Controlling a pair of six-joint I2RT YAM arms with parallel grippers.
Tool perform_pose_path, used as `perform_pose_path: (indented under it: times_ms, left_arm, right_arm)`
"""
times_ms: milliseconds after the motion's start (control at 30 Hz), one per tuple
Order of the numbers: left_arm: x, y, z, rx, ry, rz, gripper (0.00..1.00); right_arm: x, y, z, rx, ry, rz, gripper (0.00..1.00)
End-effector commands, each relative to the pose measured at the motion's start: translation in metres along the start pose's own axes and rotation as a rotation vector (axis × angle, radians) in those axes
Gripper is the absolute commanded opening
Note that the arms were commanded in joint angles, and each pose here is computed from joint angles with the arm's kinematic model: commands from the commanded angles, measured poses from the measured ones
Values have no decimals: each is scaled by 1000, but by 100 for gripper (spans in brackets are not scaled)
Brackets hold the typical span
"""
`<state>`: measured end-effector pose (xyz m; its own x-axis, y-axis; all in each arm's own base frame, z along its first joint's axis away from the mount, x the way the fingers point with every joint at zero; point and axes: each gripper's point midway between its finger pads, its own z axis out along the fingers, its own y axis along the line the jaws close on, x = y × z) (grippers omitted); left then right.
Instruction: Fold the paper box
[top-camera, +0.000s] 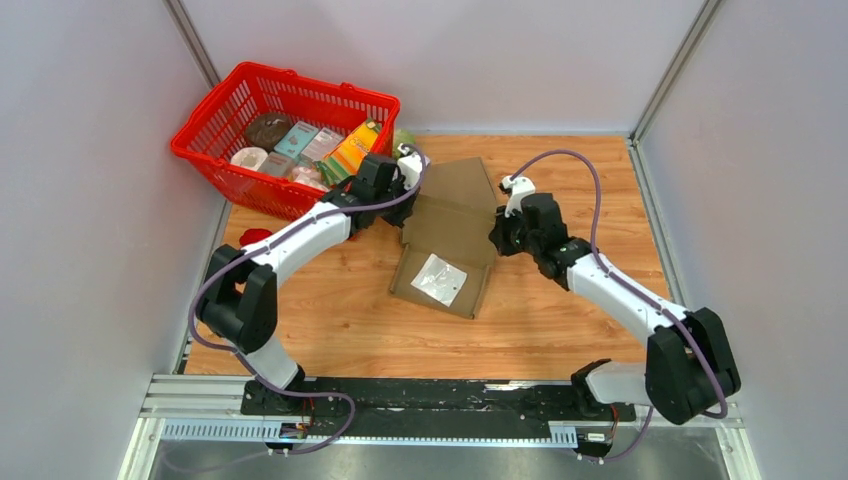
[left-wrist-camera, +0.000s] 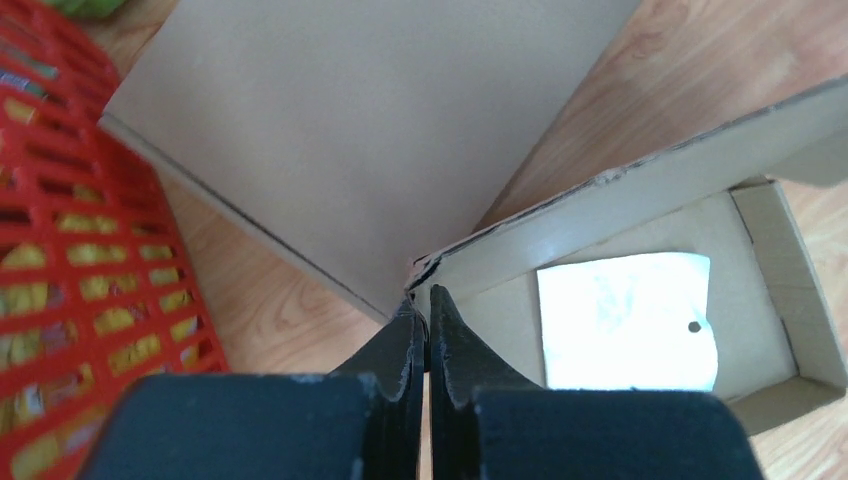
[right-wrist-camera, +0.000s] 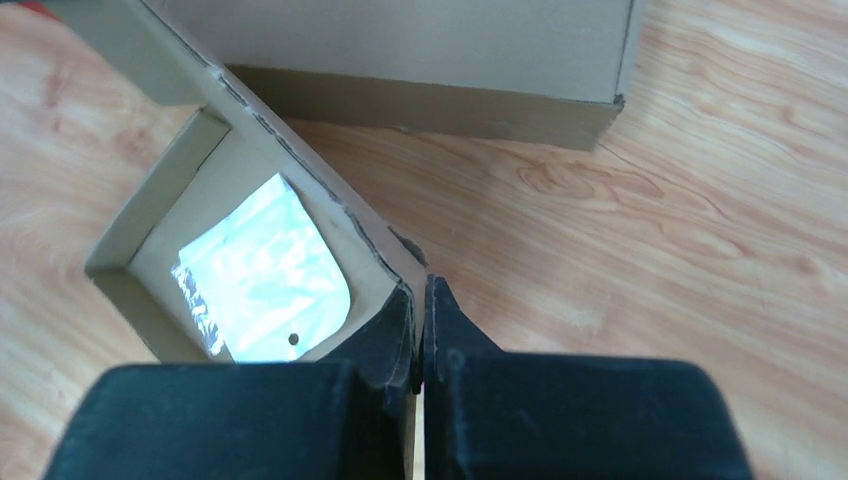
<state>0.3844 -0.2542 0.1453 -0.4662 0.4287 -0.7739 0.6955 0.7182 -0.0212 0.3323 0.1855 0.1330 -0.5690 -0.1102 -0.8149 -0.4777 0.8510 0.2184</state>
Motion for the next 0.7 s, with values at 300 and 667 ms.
perform_pose_path:
  times_ms: [300, 667]
  left_arm:
    - [-21, 14, -53, -483, -331, -444, 0]
    - [15, -7, -51, -465, -382, -492, 0]
  right_arm:
    - [-51, -8, -58, 601, -444, 431, 9]
    - [-18, -2, -52, 702, -532, 417, 8]
